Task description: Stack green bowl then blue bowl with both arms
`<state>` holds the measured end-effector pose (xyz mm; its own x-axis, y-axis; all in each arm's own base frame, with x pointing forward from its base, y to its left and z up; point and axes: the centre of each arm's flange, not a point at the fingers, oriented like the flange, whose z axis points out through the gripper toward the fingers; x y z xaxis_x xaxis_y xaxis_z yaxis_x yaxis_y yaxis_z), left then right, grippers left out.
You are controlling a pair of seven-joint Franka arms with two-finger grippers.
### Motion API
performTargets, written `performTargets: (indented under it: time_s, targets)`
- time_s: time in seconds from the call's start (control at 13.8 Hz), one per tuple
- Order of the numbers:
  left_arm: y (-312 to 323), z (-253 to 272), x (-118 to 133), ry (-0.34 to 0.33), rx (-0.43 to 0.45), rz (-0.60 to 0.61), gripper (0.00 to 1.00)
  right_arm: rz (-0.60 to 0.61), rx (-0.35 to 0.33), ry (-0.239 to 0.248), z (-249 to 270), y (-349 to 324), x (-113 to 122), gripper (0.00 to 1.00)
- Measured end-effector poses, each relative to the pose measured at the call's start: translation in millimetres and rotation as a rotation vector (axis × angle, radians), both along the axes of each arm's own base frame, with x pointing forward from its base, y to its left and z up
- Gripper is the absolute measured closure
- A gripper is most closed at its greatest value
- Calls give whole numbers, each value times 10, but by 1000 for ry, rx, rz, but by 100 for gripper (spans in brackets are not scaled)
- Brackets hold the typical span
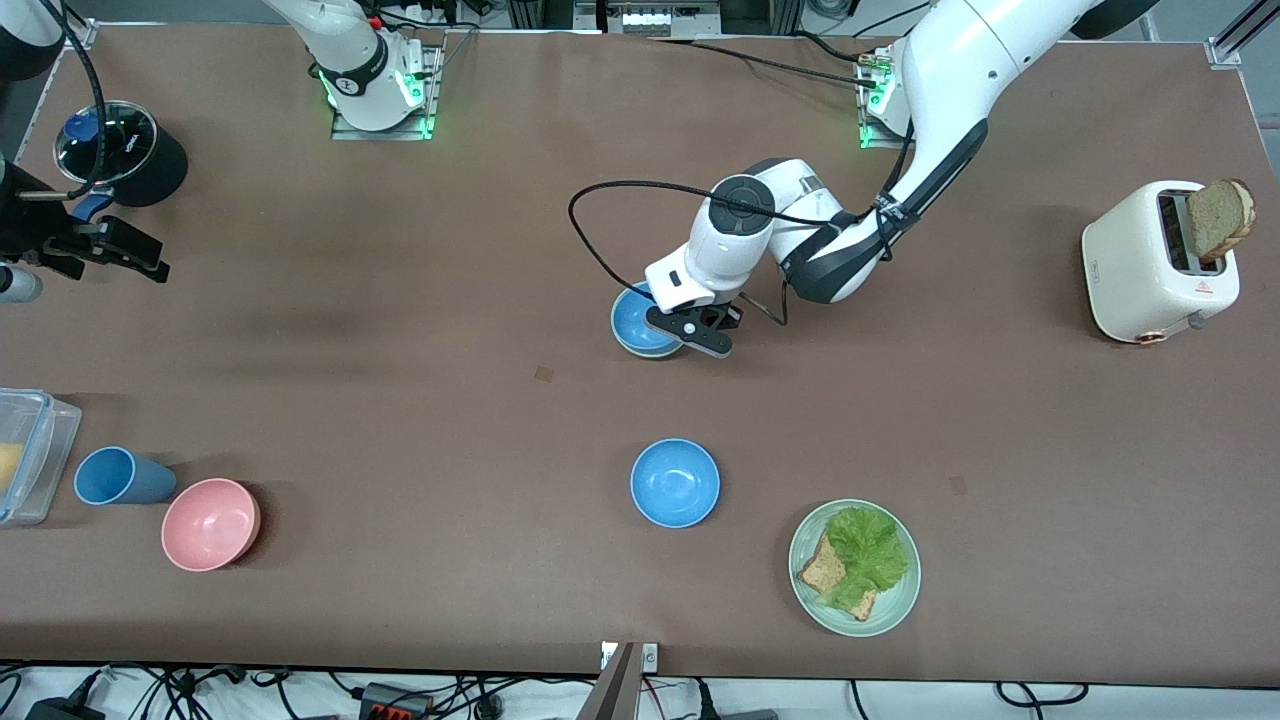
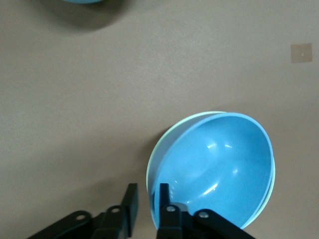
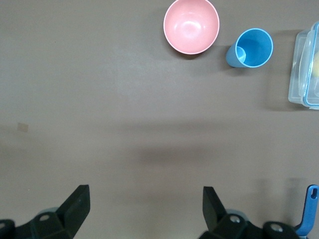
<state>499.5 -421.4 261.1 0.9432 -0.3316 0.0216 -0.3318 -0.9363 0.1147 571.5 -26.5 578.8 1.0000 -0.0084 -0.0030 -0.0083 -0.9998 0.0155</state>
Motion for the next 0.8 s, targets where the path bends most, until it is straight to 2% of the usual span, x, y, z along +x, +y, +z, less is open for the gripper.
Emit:
performTargets:
  time_s: [0.07, 0.29, 0.51, 0.65, 0.8]
  targets:
    - [11, 12, 25, -2, -1, 14, 63, 4, 0, -1, 4, -2, -2, 0]
    - [39, 125, 148, -4, -2, 67, 61, 6, 0, -1, 8, -5, -4, 0]
    - [124, 427, 415, 18, 2, 136, 59, 6, -1, -1, 8, -8, -4, 0]
    - [219, 621, 584, 26, -14, 179, 55, 4, -1, -1, 8, -22, -5, 0]
    - [372, 758, 718, 22, -35, 180, 39, 2, -1, -1, 8, -34, -5, 0]
